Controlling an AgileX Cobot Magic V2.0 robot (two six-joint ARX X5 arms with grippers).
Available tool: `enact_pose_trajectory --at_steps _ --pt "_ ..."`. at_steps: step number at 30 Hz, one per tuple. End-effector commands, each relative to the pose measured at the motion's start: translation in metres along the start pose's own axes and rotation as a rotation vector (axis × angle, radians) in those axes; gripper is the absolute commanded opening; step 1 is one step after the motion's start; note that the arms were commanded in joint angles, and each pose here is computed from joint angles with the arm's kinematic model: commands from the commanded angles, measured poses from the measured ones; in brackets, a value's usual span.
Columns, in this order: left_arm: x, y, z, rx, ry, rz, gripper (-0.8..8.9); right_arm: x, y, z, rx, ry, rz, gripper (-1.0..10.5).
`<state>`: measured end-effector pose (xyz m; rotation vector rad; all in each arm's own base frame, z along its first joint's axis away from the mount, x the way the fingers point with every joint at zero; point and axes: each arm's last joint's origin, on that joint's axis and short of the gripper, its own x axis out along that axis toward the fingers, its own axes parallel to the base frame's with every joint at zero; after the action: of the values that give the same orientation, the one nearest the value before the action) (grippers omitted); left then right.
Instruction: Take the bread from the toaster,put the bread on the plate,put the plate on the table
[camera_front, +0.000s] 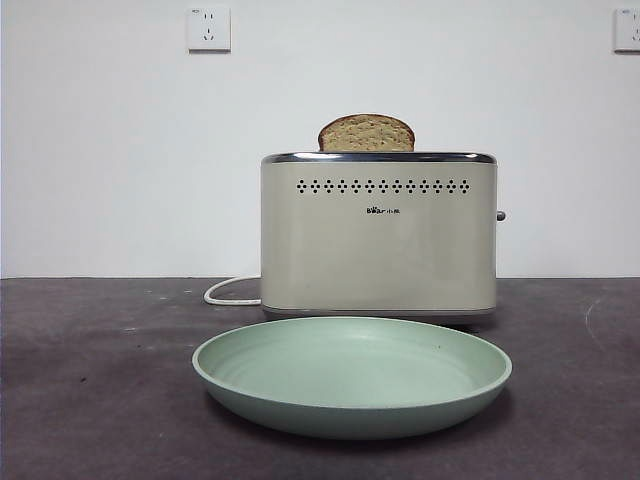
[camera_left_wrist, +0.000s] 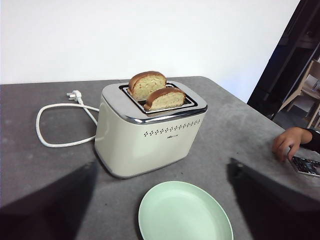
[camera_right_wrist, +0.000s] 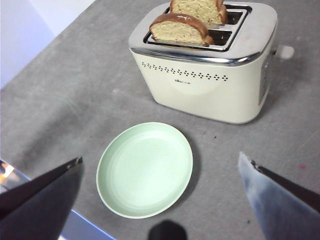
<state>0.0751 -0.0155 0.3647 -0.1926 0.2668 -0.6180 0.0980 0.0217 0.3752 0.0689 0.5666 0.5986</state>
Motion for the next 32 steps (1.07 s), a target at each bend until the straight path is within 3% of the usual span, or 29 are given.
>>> enact_pose_trajectory --at_steps 1,8,16,32 --pt "0.005 0.003 0.003 0.038 -0.003 -0.033 6.06 0.0 0.0 0.001 -0.001 -0.006 0.002 6.3" --pt "0.032 0.014 0.021 0.118 -0.041 -0.133 6.06 0.0 0.0 0.001 0.005 -0.006 0.002 6.3" --pt "0.1 0.026 0.043 0.202 -0.037 -0.284 6.06 0.0 0.0 0.001 0.005 -0.006 0.002 6.3" --pt "0.257 0.031 0.053 0.384 0.05 -0.305 6.06 0.0 0.0 0.001 0.005 -0.005 0.002 6.3"
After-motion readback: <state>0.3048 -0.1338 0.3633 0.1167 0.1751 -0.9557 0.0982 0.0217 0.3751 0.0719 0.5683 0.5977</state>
